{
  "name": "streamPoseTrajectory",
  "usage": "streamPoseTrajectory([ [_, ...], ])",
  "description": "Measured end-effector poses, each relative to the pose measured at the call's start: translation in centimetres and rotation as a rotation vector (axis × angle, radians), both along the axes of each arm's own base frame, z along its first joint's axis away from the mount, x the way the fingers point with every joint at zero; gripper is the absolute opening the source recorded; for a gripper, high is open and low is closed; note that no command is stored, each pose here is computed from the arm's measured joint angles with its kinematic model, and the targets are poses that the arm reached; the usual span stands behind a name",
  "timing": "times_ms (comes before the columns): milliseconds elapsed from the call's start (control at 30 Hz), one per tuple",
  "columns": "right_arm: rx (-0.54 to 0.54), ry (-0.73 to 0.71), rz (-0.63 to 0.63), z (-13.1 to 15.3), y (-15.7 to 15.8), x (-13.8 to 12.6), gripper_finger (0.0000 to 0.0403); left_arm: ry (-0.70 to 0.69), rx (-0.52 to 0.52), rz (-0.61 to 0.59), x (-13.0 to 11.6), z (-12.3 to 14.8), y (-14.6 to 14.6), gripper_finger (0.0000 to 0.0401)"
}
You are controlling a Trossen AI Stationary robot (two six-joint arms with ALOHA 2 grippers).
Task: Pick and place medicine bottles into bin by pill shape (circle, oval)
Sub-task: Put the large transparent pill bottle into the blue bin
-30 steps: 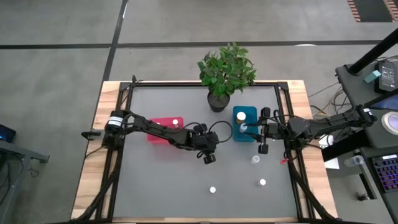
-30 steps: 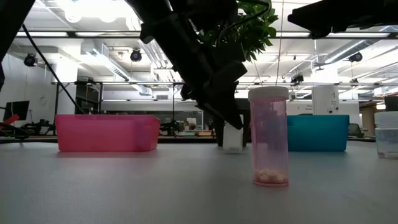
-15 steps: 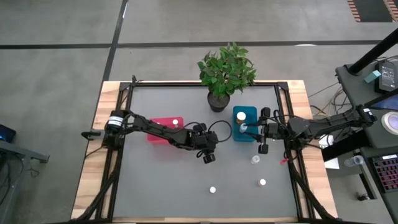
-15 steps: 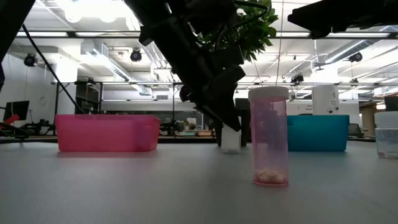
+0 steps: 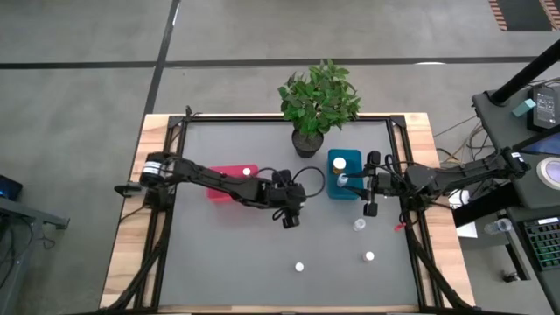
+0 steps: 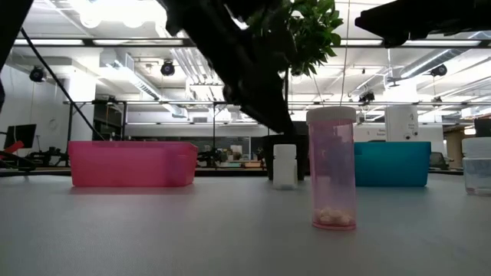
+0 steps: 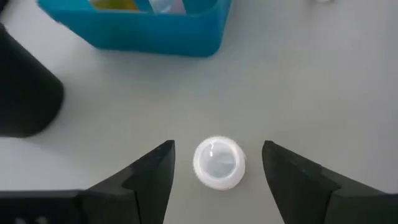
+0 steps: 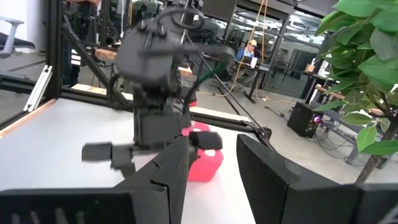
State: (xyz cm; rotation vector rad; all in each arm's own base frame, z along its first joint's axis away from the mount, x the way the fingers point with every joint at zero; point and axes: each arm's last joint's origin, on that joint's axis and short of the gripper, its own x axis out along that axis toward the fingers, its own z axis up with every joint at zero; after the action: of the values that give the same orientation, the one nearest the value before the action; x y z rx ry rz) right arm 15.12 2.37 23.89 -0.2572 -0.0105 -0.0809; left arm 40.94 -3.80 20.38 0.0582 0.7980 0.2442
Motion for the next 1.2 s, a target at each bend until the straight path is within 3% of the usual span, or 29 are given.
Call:
streamPoseTrajectory([
  [267,0.063,0.004,0.002,0.1,0.1,0.4,0.0121,-0.069,0.054,-0.093,-2.9,5.0,-0.9,0.0222],
  [467,0.145,0.084,0.002,0.3,0.6,2.2,0.0111,-0.137,0.128,-0.204,-5.5,6.3,-2.1,0.0222],
  [633,0.206,0.268,-0.009,0.6,1.3,4.1,0.0101,-0.255,0.214,-0.274,-7.5,7.2,-1.9,0.0221],
  [933,0.295,0.636,-0.079,1.6,3.0,6.6,0.0081,-0.346,0.334,-0.313,-11.4,7.8,-0.6,0.0221],
  [1200,0.319,0.820,-0.164,1.4,3.8,9.0,0.0071,-0.419,0.382,-0.299,-13.5,7.3,0.4,0.0221],
])
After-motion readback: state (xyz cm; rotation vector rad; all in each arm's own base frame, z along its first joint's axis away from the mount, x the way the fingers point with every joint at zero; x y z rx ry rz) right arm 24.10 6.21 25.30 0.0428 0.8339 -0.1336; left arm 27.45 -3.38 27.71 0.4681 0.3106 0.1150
